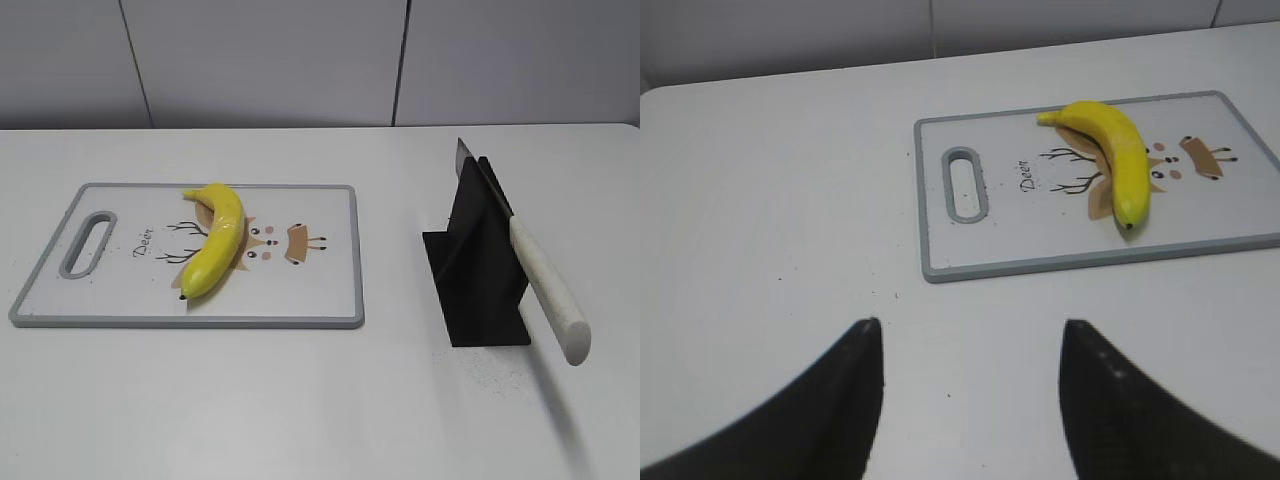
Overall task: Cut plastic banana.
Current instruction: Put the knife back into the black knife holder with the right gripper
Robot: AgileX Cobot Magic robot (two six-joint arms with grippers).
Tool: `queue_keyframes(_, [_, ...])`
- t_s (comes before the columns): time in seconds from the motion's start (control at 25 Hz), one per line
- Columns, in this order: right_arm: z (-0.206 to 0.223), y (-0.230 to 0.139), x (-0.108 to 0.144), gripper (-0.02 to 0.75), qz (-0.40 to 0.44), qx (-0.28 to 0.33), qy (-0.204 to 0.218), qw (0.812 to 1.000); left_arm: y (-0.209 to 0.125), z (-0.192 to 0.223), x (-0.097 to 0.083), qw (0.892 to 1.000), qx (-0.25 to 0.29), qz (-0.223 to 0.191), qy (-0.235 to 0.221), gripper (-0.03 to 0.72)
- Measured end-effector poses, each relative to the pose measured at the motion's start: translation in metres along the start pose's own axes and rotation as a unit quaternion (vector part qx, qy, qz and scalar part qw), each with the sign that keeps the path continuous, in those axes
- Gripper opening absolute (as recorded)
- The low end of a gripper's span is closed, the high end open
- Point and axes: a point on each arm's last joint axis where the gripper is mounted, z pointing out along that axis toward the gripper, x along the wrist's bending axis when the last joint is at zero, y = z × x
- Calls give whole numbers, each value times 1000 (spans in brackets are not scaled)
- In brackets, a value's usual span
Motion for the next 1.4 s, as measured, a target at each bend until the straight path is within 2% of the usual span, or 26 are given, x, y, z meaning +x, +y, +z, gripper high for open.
queue_keyframes(0.48, [0, 0, 1, 578, -2, 1, 4, 1000, 0, 0, 0, 1000, 0, 0, 0, 534])
queue_keyframes(0.56, [0, 0, 2, 578, 8, 0, -8, 1000, 0, 0, 0, 1000, 0, 0, 0, 533])
queue_keyframes(0.8, [1, 0, 0, 578, 55, -5, -102, 993, 0, 0, 0, 1000, 0, 0, 0, 525])
queue_keyframes(0.92, [1, 0, 0, 578, 70, -7, -132, 989, 0, 0, 0, 1000, 0, 0, 0, 524])
queue_keyframes(1.04, [1, 0, 0, 578, 75, -7, -145, 987, 0, 0, 0, 1000, 0, 0, 0, 522])
queue_keyframes(1.4, [1, 0, 0, 578, 76, -8, -145, 986, 0, 0, 0, 1000, 0, 0, 0, 521])
